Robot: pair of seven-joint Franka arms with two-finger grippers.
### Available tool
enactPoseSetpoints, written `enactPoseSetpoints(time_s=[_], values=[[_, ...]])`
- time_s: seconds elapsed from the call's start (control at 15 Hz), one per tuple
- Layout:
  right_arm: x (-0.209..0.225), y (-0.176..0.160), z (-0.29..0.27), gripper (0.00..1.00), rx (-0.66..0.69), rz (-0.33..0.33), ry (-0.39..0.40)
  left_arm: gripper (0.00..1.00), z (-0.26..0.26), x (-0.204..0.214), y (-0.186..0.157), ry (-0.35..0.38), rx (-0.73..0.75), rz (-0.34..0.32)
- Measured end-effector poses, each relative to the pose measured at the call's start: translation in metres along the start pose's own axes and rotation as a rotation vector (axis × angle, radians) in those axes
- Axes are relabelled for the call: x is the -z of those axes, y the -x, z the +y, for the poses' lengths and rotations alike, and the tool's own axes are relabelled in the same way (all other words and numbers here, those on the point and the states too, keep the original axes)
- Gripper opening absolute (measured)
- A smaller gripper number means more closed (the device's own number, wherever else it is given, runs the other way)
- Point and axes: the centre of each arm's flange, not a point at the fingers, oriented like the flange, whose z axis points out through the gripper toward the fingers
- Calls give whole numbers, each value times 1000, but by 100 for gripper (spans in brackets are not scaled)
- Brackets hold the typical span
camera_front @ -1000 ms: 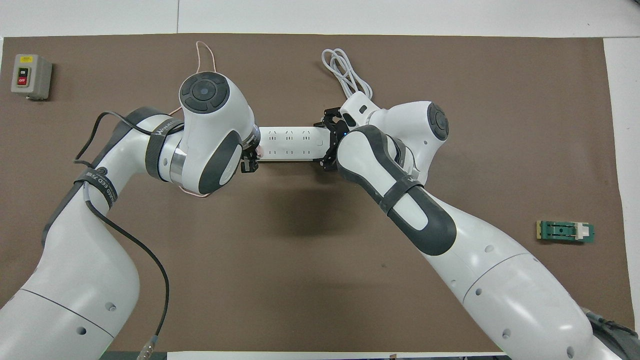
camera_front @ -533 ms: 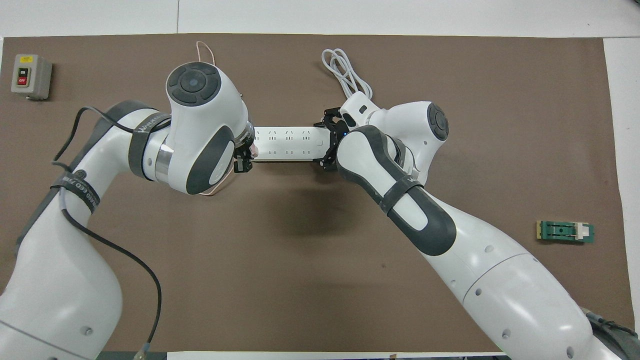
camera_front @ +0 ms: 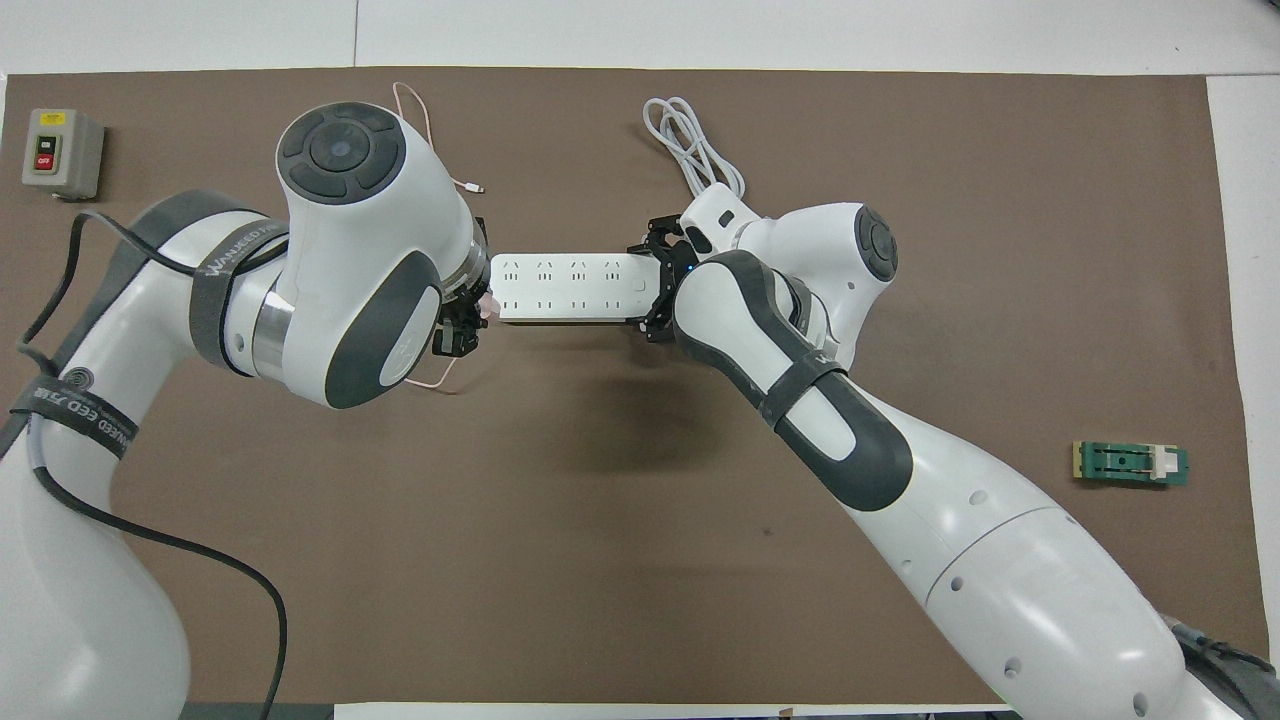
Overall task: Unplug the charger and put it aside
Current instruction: 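Carry the pink charger toward the robot with the left gripper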
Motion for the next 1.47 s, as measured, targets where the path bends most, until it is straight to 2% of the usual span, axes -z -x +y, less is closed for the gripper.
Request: enactPoseSetpoints(time_s=[0.2,0.4,0.93,1.13,1.47], values=[[0,0,0,91,0,0,0,32,-3,5,-15,-15,-230,4],[0,0,0,91,-1,0,0,32,-5,8,-45,-36,-422,-1],[0,0,0,91,-4,2,0,32,-37,4,-160,-63,-954,-41],[0,0,0,91,-4,2,0,32,-58,0,-204,-31,-1064,-79],[0,0,0,91,-4,2,1,32,-109,-41,-262,51,-1226,-85]])
